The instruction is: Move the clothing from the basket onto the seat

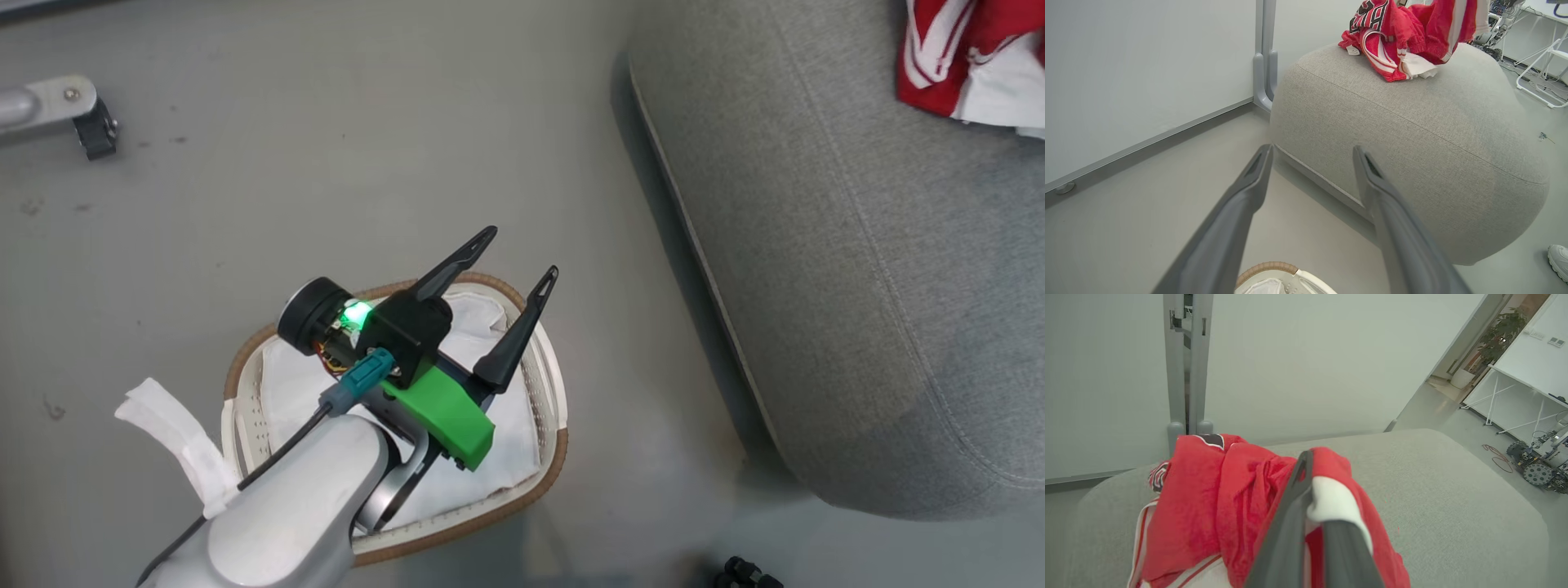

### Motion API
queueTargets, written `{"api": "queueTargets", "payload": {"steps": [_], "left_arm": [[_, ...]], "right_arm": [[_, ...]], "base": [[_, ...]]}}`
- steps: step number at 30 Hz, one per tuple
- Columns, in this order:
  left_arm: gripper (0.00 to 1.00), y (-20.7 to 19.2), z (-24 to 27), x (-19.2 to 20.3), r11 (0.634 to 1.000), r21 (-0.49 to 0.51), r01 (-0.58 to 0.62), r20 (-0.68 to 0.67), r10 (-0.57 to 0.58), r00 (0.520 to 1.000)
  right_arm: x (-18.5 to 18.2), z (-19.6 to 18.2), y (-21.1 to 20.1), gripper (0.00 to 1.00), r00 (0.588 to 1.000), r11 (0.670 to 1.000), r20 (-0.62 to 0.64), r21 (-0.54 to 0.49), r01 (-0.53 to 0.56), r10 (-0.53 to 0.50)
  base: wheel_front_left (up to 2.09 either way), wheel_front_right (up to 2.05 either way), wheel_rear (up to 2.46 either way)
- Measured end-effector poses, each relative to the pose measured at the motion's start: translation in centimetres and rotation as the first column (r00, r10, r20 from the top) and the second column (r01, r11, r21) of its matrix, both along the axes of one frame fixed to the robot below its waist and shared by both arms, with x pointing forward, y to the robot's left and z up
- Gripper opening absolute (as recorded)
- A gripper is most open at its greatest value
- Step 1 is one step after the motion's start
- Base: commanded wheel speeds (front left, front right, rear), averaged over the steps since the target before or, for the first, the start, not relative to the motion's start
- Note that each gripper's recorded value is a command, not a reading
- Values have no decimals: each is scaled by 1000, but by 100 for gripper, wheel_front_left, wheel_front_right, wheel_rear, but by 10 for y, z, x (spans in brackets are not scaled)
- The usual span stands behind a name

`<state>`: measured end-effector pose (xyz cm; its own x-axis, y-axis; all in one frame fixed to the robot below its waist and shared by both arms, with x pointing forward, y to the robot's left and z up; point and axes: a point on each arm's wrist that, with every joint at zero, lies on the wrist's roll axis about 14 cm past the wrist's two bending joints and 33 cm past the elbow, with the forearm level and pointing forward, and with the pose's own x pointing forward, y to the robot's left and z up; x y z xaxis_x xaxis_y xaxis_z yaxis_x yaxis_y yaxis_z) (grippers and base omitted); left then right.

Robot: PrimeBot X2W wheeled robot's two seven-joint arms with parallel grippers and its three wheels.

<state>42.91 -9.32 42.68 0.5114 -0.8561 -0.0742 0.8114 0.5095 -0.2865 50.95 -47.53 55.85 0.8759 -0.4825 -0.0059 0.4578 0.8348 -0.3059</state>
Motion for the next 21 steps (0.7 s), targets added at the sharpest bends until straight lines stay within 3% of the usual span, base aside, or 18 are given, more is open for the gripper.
{"api": "queueTargets", "payload": {"steps": [5,7,8,9,10,11,21], "left_arm": [[100,6,-13,5,1000,13,-20,-28,20,999],[100,7,-16,6,1000,20,-14,-31,14,999],[100,6,-16,6,1000,20,-11,-30,11,999],[100,4,-16,6,1000,20,-9,-29,10,1000],[100,3,-15,5,1000,18,-5,-27,6,1000],[100,2,-14,4,1000,17,-3,-25,3,1000],[100,-3,6,-4,1000,-12,-13,-4,13,1000]], "right_arm": [[4,-62,24,0,992,998,-119,48,-34,39],[4,-67,30,0,991,998,-121,54,-43,50],[3,-66,30,6,991,998,-122,44,-46,51],[0,-67,30,25,990,998,-130,32,-51,55],[-2,-70,33,58,988,998,-139,30,-60,64],[-5,-73,36,100,986,997,-149,31,-66,70],[-45,-77,56,100,985,994,-136,42,-97,102]], "base": [[0,0,0],[0,0,0],[0,0,0],[0,0,0],[0,0,0],[0,0,0],[0,0,0]]}}
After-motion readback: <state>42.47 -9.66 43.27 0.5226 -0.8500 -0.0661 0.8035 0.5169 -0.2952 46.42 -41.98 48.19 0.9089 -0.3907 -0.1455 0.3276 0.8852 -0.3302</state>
